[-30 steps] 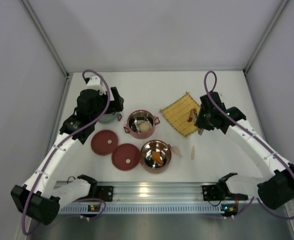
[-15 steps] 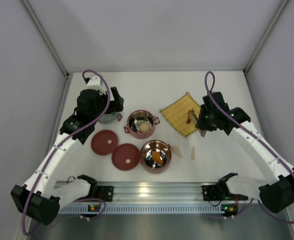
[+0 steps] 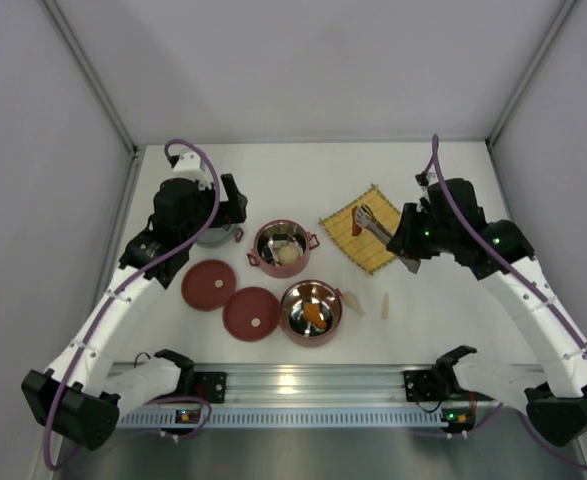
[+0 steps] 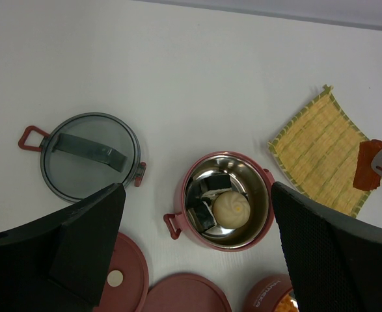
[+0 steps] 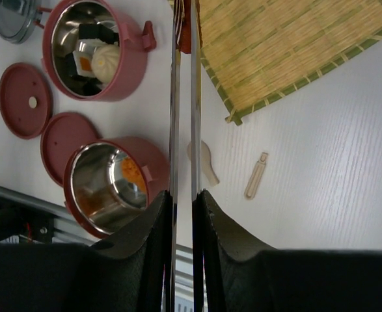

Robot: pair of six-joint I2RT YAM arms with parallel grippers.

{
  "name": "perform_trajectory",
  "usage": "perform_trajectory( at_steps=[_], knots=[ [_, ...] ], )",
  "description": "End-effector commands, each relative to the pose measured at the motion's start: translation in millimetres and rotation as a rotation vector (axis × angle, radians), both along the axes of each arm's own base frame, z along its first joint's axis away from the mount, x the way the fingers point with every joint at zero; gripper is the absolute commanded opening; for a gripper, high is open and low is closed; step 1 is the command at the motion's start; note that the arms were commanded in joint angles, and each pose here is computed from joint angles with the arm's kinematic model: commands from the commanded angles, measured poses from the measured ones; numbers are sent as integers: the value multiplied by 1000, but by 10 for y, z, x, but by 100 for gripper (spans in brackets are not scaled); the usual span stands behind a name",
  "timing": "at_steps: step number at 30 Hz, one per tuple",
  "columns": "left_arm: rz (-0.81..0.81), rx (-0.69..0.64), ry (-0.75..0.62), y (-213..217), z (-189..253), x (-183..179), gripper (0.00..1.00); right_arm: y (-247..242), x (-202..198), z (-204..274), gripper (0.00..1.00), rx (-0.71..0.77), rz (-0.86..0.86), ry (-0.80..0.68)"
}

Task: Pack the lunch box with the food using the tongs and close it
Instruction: Pick up the fake food from the plate, then place the fake food in the packing box.

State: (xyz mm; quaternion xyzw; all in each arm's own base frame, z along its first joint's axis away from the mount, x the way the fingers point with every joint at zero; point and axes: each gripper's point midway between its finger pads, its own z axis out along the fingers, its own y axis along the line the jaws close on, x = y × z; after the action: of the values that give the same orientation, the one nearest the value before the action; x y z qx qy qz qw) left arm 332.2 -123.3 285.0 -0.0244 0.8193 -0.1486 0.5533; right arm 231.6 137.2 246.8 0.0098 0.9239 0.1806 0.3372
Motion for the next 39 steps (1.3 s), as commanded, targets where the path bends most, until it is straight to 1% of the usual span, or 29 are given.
perform_trajectory(
  at_steps=[1,6,12,17,21,27,39],
  knots=[
    [-2,-23,-43,-9,177,9,99,38,-146,229,0,48,81,-31],
    [-1,-22,-45,-4,180,13,99,119,-395,338,0,95,186,-8],
    [-1,-22,-45,-5,186,15,99,130,-682,631,0,135,276,-20],
    [-2,-23,-46,-9,191,10,99,274,-881,712,0,229,361,15],
    [-2,-22,-45,-8,187,9,99,329,-974,512,0,260,395,81],
    [-5,-22,-41,-16,177,12,99,347,-1080,333,0,274,427,129],
    [-5,-22,-38,-18,167,18,99,371,-1198,89,0,284,470,182]
  ],
)
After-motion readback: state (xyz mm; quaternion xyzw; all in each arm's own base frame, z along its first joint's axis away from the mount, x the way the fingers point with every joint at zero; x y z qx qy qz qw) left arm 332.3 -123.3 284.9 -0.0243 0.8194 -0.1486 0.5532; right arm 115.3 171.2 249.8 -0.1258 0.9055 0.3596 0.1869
